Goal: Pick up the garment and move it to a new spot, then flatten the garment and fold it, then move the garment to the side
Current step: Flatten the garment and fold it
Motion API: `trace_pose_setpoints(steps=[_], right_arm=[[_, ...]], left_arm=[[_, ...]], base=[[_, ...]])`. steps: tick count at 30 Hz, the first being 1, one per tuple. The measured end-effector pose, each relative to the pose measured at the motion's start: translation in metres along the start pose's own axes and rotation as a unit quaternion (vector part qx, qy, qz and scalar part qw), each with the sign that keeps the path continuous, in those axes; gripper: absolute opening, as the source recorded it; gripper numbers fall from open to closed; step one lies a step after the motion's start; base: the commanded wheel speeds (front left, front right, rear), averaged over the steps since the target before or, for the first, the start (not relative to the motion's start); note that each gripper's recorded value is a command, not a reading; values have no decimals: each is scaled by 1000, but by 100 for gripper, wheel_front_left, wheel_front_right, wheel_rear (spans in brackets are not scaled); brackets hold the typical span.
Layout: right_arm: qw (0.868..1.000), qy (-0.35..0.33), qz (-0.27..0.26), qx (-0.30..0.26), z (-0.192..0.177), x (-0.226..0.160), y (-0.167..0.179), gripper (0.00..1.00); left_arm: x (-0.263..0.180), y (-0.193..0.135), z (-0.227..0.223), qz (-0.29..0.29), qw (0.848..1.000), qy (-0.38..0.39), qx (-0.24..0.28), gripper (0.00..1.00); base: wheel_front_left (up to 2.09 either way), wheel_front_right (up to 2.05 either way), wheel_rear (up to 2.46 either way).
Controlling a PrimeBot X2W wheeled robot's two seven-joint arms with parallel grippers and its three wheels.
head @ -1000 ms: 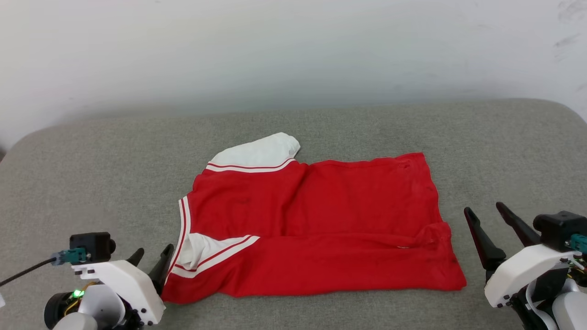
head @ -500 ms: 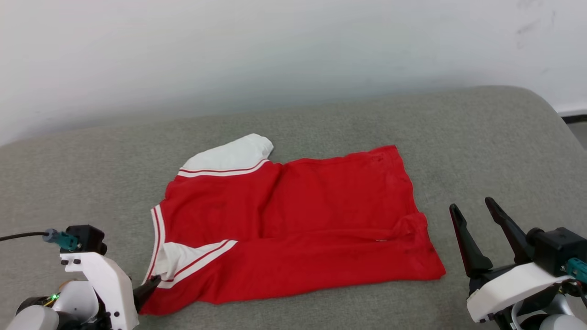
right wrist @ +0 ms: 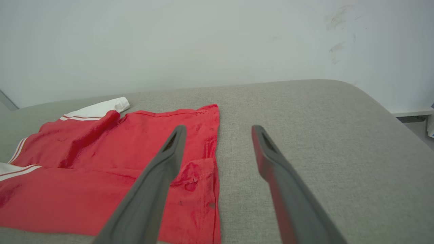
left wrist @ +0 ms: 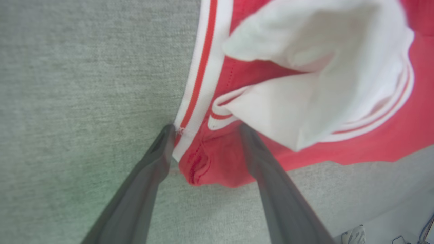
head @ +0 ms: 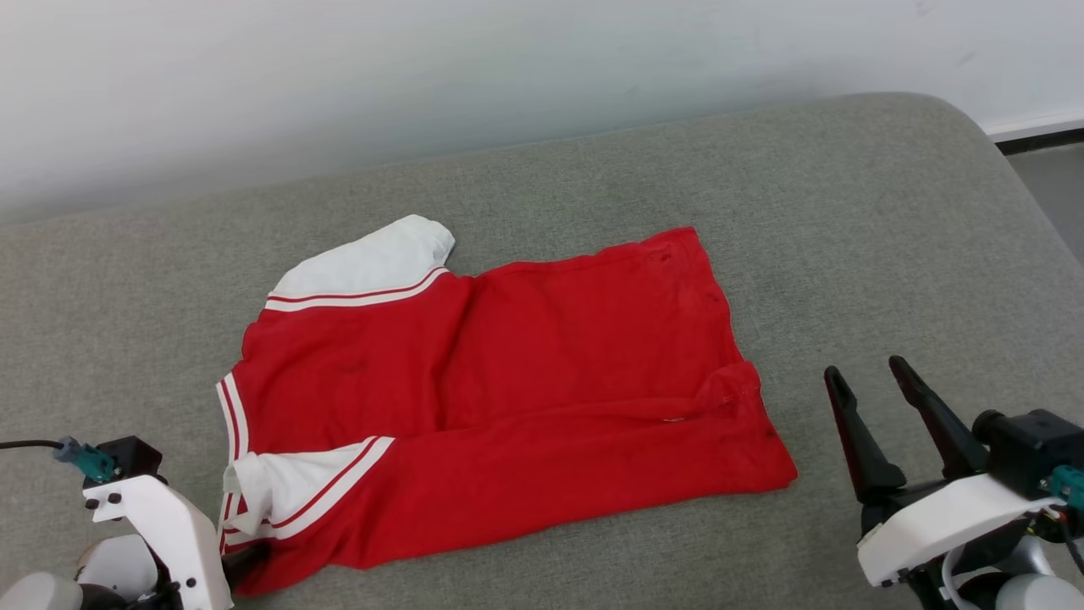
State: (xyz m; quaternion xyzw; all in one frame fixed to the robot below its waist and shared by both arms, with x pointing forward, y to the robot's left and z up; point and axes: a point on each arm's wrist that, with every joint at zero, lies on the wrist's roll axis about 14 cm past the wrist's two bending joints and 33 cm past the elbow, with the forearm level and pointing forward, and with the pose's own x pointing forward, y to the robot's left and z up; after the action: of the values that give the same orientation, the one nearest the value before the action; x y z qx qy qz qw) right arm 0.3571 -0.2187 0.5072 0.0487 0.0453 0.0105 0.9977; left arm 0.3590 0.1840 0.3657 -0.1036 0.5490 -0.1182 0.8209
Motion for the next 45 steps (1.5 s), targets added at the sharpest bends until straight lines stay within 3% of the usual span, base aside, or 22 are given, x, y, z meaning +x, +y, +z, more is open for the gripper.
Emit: trace_pose_setpoints(steps=[1, 6, 11, 18, 32, 33, 34, 35, 36, 39, 45], right_arm=[[1000, 7, -2, 4, -2, 0, -2, 100], [999, 37, 0, 15, -7, 6, -9, 100], [991, 133, 11, 32, -31, 9, -17, 100], [946, 319, 27, 42, -75, 6, -25, 100], [874, 474, 88, 61, -139, 21, 23, 100], [870, 480, 89, 63, -142, 21, 24, 88], [869, 483, 91, 61, -143, 21, 25, 35], [868, 484, 92, 62, -143, 22, 26, 7], [868, 484, 93, 65, -143, 23, 26, 0], [868, 481, 100, 67, -142, 24, 31, 0], [883, 454, 111, 50, -125, 23, 34, 0]], left_arm=[[1, -1, 0, -2, 1000, -3, -2, 0], [3, -10, 0, -23, 999, -30, -16, 0], [-5, -14, 6, -27, 997, -73, -16, 0], [-25, -14, 24, -15, 990, -139, 0, 0], [-36, -30, 40, -16, 984, -179, 23, 0], [-37, -30, 40, -16, 983, -180, 23, 0], [-37, -30, 40, -15, 983, -181, 23, 0], [-38, -30, 40, -15, 983, -182, 22, 0], [-38, -30, 39, -14, 983, -182, 20, 0], [-40, -31, 38, -14, 982, -186, 17, 0], [-53, -34, 38, -14, 976, -215, 14, 0]], base=[[0, 0, 0], [0, 0, 0], [0, 0, 0], [0, 0, 0], [0, 0, 0], [0, 0, 0], [0, 0, 0], [0, 0, 0], [0, 0, 0], [0, 0, 0], [0, 0, 0]])
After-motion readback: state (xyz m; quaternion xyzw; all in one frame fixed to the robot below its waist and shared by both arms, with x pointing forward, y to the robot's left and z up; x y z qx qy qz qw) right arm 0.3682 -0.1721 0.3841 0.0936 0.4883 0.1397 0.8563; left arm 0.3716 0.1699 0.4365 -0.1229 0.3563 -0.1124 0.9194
